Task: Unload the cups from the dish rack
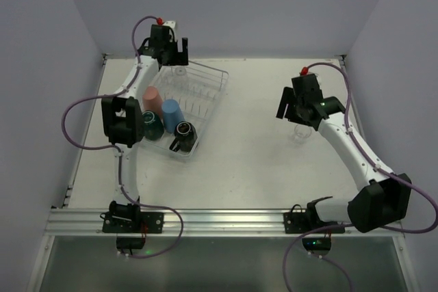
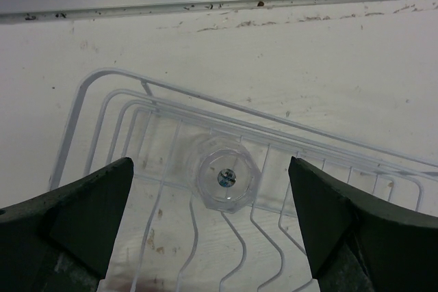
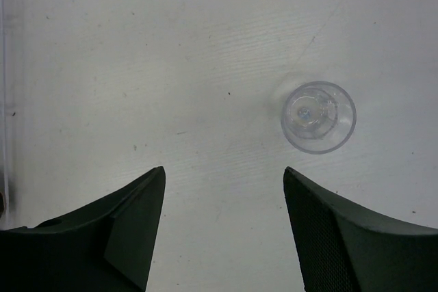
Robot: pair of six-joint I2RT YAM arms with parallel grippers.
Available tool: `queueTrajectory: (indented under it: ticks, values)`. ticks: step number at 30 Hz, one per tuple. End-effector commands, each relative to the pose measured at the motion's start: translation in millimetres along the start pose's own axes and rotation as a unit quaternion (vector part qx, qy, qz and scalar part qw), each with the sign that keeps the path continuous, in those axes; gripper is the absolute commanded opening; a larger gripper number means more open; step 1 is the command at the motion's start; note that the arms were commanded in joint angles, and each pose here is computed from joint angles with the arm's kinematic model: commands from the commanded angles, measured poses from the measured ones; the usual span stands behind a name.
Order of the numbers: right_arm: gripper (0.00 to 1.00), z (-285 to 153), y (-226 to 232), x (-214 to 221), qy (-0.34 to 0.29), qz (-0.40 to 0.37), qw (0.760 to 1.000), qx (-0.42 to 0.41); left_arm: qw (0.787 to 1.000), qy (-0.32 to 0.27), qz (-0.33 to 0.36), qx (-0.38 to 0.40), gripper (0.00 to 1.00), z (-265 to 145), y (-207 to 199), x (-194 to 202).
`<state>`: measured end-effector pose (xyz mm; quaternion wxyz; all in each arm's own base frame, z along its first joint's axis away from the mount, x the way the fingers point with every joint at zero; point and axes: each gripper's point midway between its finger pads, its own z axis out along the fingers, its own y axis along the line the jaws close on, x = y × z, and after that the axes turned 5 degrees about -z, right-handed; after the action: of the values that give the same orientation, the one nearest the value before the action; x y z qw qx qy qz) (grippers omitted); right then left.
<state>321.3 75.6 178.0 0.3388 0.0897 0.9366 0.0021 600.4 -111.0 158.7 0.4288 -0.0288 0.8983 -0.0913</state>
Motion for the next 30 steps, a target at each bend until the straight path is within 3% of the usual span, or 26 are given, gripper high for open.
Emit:
queueTrajectory:
  ticks: [1,19,26,30]
  values:
    - [0.72,-16,2,-1,-0.009,-0.009,1.000,-0.020,0.999,-0.014,0.024,0.027,1.00,9,-5,-13]
    - [0.73,-23,8,4,-0.015,-0.006,0.999,-0.051,0.999,0.037,0.011,0.028,0.95,50,1,35]
    - [0.74,-23,8,7,-0.013,-0.004,0.998,-0.053,0.999,0.044,0.008,0.021,0.82,55,4,42]
    - [0.74,-23,10,8,-0.012,-0.003,0.998,-0.058,0.999,0.036,0.005,0.019,0.62,54,4,36]
